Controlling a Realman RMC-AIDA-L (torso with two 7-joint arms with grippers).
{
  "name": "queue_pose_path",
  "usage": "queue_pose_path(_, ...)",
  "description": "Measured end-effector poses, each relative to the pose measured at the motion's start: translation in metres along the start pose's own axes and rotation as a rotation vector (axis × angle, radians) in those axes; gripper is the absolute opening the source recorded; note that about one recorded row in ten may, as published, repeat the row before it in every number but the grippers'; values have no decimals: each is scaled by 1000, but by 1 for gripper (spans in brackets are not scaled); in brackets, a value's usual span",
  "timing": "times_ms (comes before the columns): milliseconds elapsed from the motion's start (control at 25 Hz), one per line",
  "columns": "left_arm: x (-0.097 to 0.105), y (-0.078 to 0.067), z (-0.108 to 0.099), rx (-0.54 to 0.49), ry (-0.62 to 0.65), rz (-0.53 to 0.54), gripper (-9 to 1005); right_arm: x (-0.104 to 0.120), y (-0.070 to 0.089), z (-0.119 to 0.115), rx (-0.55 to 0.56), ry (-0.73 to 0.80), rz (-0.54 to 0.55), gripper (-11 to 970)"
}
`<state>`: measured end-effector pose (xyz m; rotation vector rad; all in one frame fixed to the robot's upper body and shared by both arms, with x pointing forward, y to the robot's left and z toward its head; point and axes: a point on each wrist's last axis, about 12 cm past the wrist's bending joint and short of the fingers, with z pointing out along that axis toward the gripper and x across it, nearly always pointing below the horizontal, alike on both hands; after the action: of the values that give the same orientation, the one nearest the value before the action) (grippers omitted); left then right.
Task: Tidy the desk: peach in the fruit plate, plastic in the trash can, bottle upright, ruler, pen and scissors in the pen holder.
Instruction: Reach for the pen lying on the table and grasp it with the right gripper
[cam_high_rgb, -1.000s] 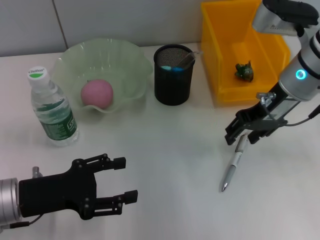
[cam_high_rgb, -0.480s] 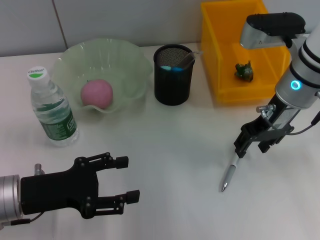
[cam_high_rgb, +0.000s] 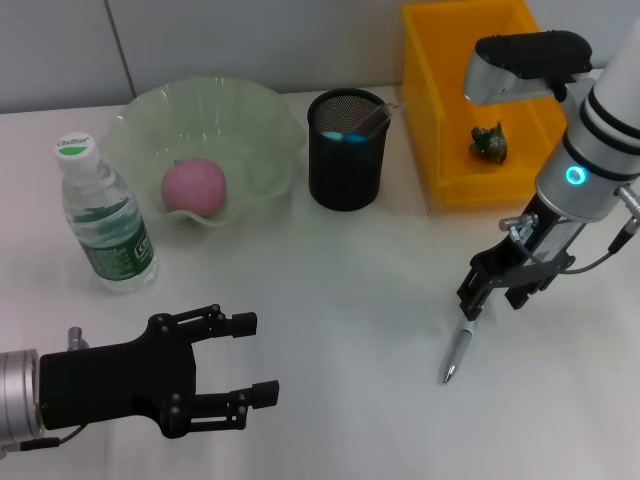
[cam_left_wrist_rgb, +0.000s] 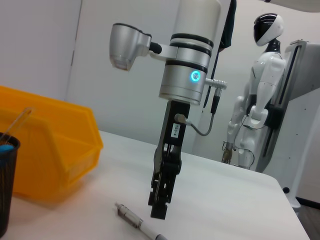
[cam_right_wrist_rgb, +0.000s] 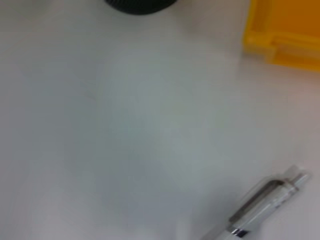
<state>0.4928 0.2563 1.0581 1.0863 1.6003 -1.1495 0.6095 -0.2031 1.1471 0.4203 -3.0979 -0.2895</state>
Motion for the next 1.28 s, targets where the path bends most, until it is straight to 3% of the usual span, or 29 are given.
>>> queue_pose_path(1280,-2,-4,0,34,-22,-12,817,-5,6,11,25,16,-27,603)
